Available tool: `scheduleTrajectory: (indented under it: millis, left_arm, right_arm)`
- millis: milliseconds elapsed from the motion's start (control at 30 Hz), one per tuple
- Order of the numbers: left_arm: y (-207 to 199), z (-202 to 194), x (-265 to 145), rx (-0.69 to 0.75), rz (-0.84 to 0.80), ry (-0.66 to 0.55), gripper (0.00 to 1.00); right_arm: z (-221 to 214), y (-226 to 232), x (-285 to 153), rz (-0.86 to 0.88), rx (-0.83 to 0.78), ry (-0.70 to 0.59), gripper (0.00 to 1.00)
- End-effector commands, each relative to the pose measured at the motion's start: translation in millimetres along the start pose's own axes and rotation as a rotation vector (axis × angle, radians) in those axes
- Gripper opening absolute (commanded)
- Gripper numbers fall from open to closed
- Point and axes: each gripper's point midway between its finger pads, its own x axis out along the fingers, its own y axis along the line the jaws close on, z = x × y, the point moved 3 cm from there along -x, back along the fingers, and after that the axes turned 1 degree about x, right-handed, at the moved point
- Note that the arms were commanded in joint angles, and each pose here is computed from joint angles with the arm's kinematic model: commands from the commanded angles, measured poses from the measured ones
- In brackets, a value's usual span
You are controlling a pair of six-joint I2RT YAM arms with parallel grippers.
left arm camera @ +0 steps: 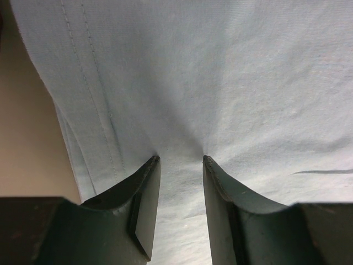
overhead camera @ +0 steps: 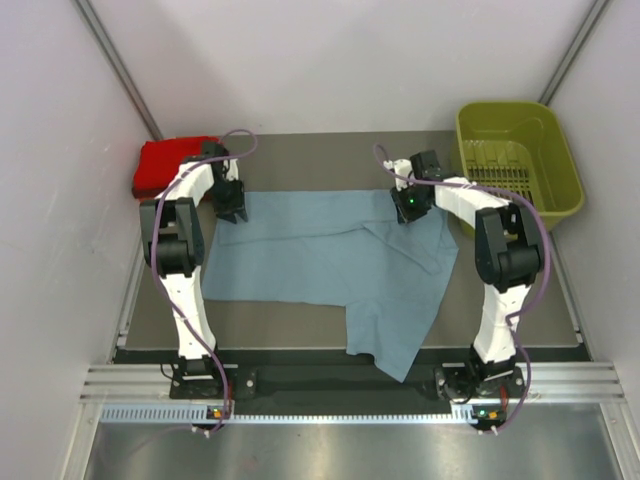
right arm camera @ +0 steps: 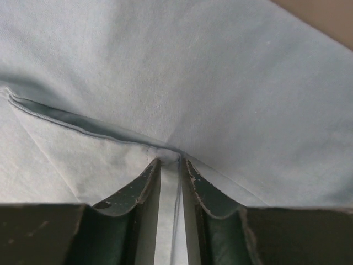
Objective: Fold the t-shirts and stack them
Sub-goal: Fold the tshirt
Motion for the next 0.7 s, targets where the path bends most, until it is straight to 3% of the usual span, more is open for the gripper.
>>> scheduleTrajectory:
  millis: [0, 167, 367, 667]
  left_arm:
    - [-1.0, 5.6, -21.6, -0.001, 0.015, -0.048, 0.42]
    - [-0.2, 5.0, -25.2, 0.001, 0.020, -0.056, 0.42]
    - [-1.0, 4.9, -24.6, -0.003, 0.015, -0.061, 0.41]
    - [-5.7, 12.5, -29.3, -0.004, -0.008, -0.082, 0.41]
  right_arm:
    - [17.4, 8.0, 0.8, 0.034, -0.032, -0.041, 0.19]
    - [22.3, 9.8, -0.4, 0.041, -0.037, -0.051, 0.08]
    - [36.5, 23.2, -24.4, 0.047, -0.074, -0.091, 0.05]
    - [29.7, 101.2, -70.9, 0.183, -0.090, -0.115, 0.05]
